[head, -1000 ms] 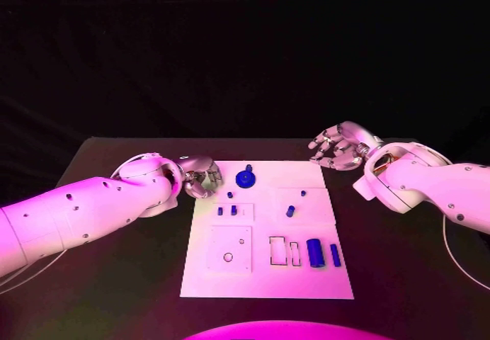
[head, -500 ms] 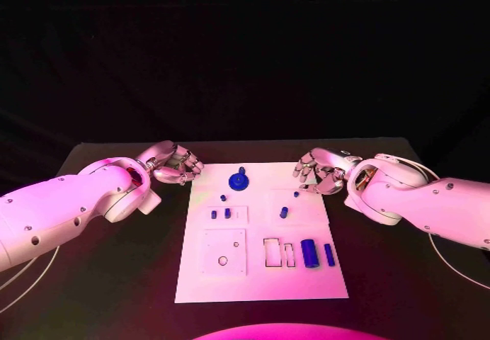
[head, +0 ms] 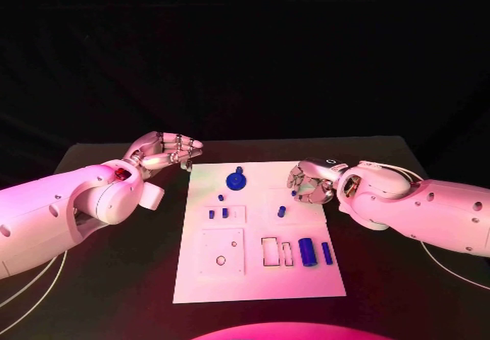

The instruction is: Assemble the parts on the task board

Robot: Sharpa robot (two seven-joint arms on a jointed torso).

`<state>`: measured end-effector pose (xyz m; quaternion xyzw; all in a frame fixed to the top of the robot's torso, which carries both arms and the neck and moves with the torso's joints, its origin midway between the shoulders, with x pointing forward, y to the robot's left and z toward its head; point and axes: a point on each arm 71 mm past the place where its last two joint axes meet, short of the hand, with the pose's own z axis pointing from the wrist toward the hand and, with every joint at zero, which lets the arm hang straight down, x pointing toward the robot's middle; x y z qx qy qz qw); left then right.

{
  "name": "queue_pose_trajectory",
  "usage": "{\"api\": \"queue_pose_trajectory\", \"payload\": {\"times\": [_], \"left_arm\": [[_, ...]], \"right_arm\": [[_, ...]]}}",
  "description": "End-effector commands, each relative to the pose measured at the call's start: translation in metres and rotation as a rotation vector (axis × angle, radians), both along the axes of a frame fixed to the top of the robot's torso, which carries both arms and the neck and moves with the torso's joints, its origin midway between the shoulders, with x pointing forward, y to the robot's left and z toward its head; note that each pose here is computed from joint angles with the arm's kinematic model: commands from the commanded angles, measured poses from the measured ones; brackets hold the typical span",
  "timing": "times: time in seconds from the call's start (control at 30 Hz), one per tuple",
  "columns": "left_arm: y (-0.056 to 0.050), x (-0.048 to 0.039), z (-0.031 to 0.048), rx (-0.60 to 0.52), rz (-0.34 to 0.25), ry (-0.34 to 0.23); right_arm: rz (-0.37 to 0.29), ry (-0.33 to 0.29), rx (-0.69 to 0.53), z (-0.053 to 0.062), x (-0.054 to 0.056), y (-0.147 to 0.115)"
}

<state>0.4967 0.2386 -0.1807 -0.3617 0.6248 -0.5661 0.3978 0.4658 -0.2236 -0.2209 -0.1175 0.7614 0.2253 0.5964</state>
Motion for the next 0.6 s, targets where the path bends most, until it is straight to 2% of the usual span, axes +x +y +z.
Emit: {"api": "queue_pose_trajectory", "payload": {"times": [0.03,0.6], "left_arm": [[-0.0003,-0.0009,0.0047,-0.112,0.002,-0.003],[0.0070,-0.0020,0.0053,-0.125,0.020,-0.001]], "right_arm": [[0.013,-0.006,-0.070,-0.0048,-0.0007,0.0016],[0.003,-0.041,-0.080,-0.0087,0.0024,0.0063]]}}
